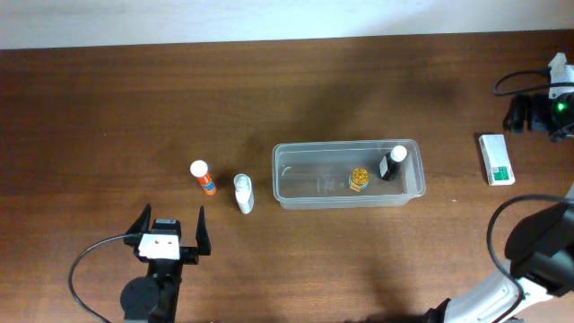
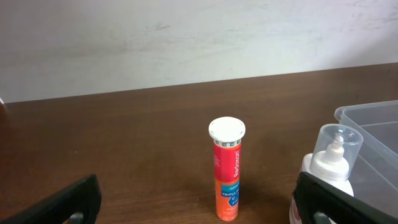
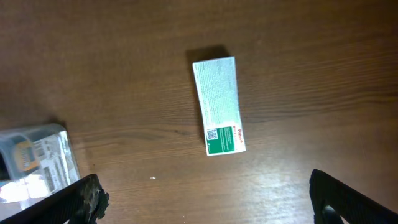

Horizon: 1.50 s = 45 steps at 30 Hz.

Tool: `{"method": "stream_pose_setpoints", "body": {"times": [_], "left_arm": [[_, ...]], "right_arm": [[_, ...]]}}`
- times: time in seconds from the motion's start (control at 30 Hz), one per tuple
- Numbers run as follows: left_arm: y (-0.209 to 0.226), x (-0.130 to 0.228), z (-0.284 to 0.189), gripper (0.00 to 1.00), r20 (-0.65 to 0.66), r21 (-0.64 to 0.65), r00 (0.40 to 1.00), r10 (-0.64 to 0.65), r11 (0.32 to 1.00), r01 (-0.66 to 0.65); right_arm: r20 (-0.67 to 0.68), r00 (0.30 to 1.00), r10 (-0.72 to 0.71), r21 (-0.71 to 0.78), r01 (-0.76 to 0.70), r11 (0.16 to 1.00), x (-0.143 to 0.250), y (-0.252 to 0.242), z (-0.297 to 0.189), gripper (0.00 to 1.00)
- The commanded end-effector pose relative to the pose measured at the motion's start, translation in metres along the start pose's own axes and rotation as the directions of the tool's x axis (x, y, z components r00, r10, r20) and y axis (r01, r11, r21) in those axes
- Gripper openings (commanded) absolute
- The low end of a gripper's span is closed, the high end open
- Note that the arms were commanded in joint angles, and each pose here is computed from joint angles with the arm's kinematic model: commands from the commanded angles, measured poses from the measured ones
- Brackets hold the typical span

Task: Pack container
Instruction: 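Move right gripper over the white-and-green medicine box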

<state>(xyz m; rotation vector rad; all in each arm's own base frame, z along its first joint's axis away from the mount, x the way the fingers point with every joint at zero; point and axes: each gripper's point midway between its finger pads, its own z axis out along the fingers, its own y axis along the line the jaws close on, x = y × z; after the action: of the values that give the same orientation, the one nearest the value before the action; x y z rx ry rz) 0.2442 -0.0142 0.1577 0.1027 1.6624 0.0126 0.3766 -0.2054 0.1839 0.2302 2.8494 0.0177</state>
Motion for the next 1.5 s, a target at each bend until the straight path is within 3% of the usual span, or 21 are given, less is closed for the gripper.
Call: {"method": "stream_pose_setpoints", "body": {"times": [0.0, 0.23, 0.53, 1.47], "left_arm": [[0.002, 0.001, 0.000, 0.99, 0.000, -0.011, 1.000, 0.015, 1.000, -0.015], [0.002, 0.001, 0.000, 0.99, 0.000, -0.011, 1.000, 0.015, 1.000, -0.015], [0.002, 0.001, 0.000, 1.00, 0.000, -0.011, 1.000, 0.015, 1.000, -0.015], [0.002, 0.001, 0.000, 0.99, 0.000, -0.011, 1.000, 0.015, 1.000, -0.015]], "right_arm": [[-0.076, 0.997, -0.030, -0.091, 0.023, 0.996, 0.006, 0.009, 0.039, 0.98], [-0.233, 0.972, -0.034, -0.095, 0.012, 0.995, 0.026, -0.002, 0.104, 0.99], [-0.282, 0.957, -0.071, -0.115, 0.040, 0.993, 0.034, -0.006, 0.135, 0.99], [-0.364, 0.930, -0.039, -0.058, 0.019, 0.998, 0.049, -0.021, 0.176, 1.00]]}}
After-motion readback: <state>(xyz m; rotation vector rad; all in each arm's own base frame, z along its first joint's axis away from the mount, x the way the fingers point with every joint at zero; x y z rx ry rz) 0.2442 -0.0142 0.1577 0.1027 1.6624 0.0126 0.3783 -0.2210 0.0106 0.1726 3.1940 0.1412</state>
